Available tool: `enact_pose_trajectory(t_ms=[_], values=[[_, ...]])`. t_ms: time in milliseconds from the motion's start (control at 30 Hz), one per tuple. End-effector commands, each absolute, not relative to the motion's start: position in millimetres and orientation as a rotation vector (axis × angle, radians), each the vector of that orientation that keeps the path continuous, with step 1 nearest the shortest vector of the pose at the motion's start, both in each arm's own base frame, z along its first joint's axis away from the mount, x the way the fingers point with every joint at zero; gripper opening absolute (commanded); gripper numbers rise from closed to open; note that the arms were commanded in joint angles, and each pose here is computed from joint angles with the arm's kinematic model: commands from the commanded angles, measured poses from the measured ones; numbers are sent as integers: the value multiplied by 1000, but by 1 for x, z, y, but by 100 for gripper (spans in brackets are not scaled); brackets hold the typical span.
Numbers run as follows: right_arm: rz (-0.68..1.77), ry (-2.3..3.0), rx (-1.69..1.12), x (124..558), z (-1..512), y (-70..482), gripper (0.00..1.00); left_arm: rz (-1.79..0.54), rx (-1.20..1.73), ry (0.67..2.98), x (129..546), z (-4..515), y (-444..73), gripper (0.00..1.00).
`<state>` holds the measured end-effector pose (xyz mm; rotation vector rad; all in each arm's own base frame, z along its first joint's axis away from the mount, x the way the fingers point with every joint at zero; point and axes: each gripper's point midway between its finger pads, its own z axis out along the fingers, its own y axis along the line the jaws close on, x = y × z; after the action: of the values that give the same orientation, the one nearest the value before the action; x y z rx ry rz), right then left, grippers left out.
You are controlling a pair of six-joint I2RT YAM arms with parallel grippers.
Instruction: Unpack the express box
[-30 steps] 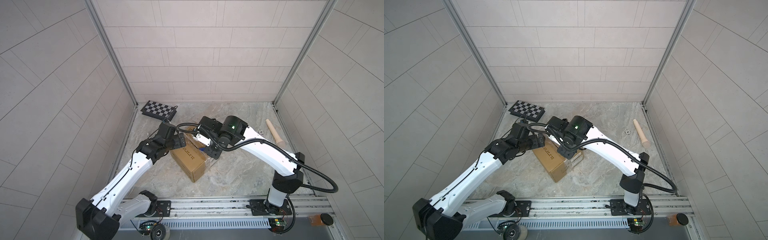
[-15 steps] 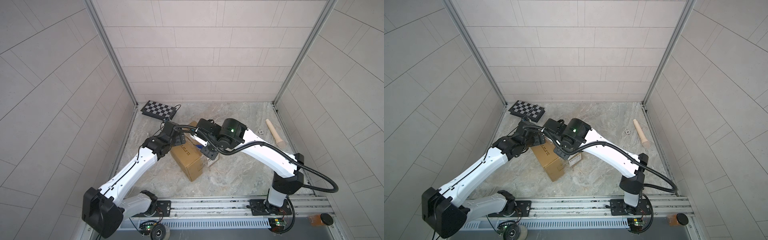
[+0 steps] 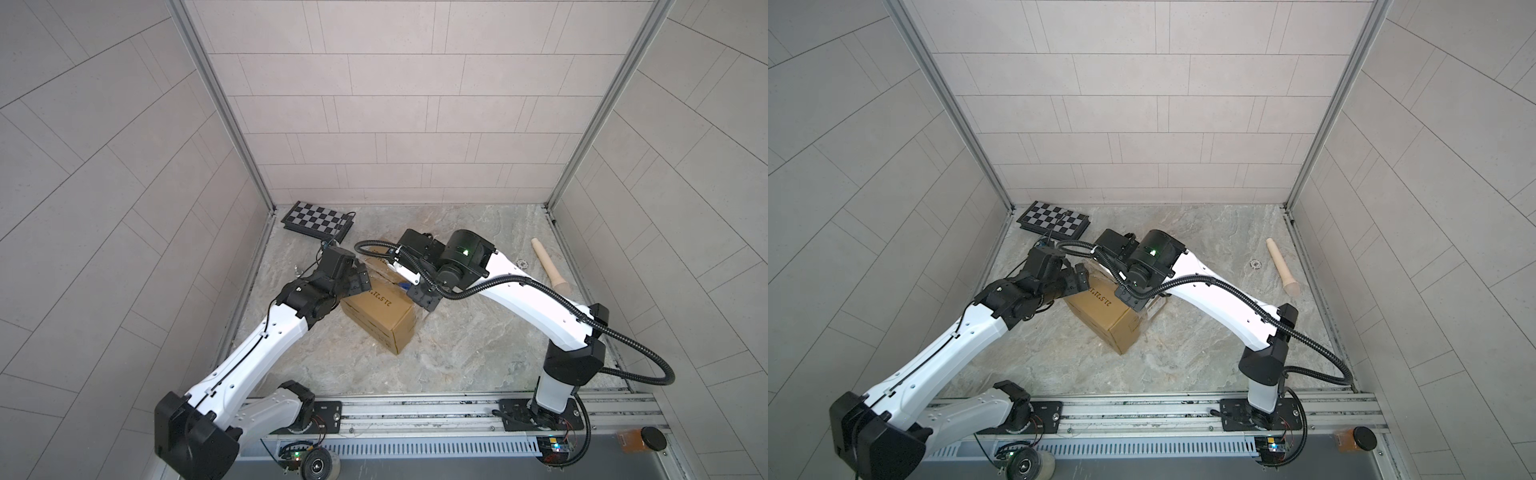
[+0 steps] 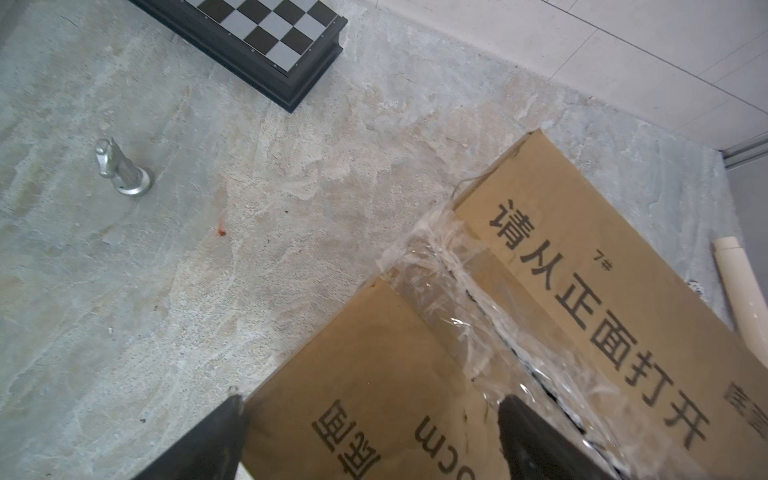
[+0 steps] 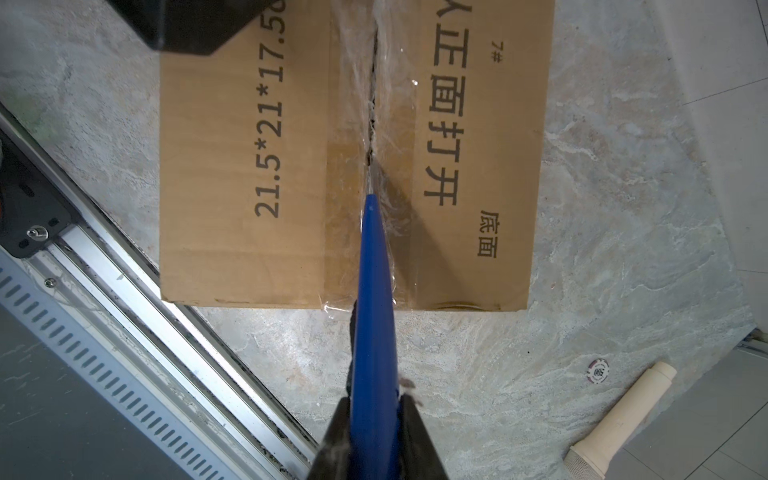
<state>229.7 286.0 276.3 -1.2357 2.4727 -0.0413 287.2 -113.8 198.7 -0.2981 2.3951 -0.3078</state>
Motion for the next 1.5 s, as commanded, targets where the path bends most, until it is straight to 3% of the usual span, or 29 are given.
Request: enact_pose_trajectory(t_ms=[0, 267, 500, 833, 1133, 1467], values=[[-182, 2520, -1334, 228, 267, 263, 0, -280, -329, 2580, 249, 167, -105, 99], [-201, 2505, -1340, 236, 264, 270, 0, -376, -282, 2471, 254, 234, -111, 99], [-231, 2548, -1303, 238, 257, 271, 0, -343, -273, 2559, 252, 196, -130, 98], [-276, 2591, -1304, 227, 256, 254, 0, 5, -364, 2717, 233, 121, -98, 98], [-287, 2566, -1296, 218, 267, 233, 0, 41, -388, 2723, 231, 110, -93, 98], [-330, 2565, -1221, 247, 250, 272, 0, 15, -398, 2726, 229, 101, -95, 98]])
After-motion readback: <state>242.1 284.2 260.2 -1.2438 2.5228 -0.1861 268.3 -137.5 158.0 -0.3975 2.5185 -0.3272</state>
